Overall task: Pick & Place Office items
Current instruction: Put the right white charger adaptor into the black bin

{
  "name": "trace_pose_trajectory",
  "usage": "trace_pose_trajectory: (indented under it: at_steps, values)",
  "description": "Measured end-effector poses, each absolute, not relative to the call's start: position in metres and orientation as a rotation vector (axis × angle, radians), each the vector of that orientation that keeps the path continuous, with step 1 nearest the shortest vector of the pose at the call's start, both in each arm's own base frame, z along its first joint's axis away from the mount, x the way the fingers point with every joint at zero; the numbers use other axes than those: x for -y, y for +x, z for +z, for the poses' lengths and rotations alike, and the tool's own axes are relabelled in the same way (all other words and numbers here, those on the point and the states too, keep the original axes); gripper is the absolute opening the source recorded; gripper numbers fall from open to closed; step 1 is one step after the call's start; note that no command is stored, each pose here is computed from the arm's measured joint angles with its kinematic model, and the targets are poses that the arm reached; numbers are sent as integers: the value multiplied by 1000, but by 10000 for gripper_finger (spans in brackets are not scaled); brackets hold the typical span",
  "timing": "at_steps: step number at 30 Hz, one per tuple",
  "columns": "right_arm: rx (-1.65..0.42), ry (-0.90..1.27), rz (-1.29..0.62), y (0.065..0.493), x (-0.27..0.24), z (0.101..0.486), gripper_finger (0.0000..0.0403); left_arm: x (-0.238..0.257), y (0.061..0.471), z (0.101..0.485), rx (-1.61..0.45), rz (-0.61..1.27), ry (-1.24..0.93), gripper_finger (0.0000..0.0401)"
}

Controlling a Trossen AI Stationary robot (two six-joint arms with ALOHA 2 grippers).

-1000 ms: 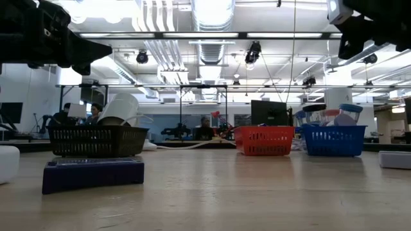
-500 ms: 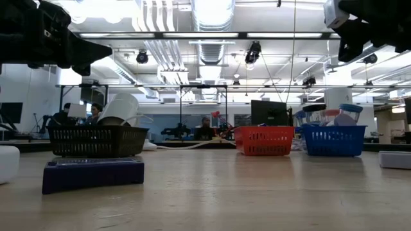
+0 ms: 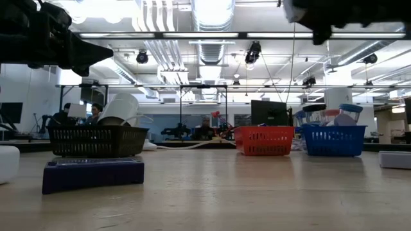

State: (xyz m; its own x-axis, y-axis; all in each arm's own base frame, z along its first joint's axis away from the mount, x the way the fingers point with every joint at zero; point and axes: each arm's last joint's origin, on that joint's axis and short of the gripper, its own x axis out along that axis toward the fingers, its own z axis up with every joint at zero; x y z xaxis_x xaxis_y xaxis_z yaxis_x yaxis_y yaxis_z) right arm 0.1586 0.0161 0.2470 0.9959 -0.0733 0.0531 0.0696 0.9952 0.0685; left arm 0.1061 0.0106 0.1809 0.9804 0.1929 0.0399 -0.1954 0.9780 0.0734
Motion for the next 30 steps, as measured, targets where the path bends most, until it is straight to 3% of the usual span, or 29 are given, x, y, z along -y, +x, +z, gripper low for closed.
trace_pose_trajectory:
  at_steps: [5, 14, 23, 30]
  values:
    - [-72, 21, -106, 208, -7, 268, 156, -11, 106, 181, 33, 196, 77, 16]
    - [-210, -15, 14, 316, 24, 286, 156, -11, 106, 181, 34, 196, 86, 14]
    - [-265, -43, 105, 419, 34, 261, 156, -11, 105, 191, 61, 198, 99, 14]
    - [-378, -17, 118, 465, 44, 226, 156, -10, 103, 203, 96, 200, 93, 12]
